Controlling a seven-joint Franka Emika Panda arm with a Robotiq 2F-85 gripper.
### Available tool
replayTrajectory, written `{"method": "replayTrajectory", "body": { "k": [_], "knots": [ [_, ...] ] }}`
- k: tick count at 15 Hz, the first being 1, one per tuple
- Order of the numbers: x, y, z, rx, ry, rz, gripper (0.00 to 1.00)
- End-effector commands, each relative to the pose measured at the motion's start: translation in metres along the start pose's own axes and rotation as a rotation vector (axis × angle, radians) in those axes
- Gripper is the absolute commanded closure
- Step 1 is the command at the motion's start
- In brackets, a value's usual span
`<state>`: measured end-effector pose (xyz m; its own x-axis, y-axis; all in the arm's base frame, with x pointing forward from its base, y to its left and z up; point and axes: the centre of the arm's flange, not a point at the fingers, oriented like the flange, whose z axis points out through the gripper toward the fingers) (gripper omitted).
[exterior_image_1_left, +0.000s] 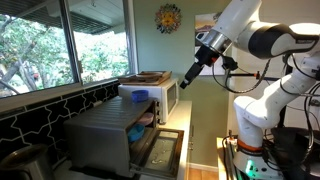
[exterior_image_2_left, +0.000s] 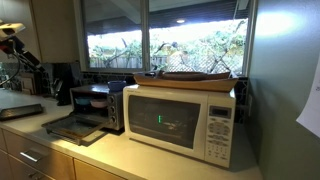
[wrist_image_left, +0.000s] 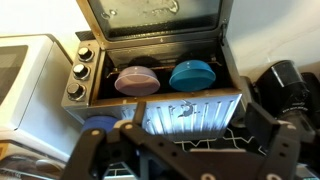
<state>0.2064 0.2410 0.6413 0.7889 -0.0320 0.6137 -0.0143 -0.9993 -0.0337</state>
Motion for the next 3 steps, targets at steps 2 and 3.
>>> {"method": "replayTrajectory", "body": {
  "k": [2,3],
  "knots": [
    [0.0001,0.0000,0.0004,-0.003,0.001,0.000,0.00],
    [0.0003,0.0002,0.0007,-0.005,0.001,0.001,0.00]
  ]
}}
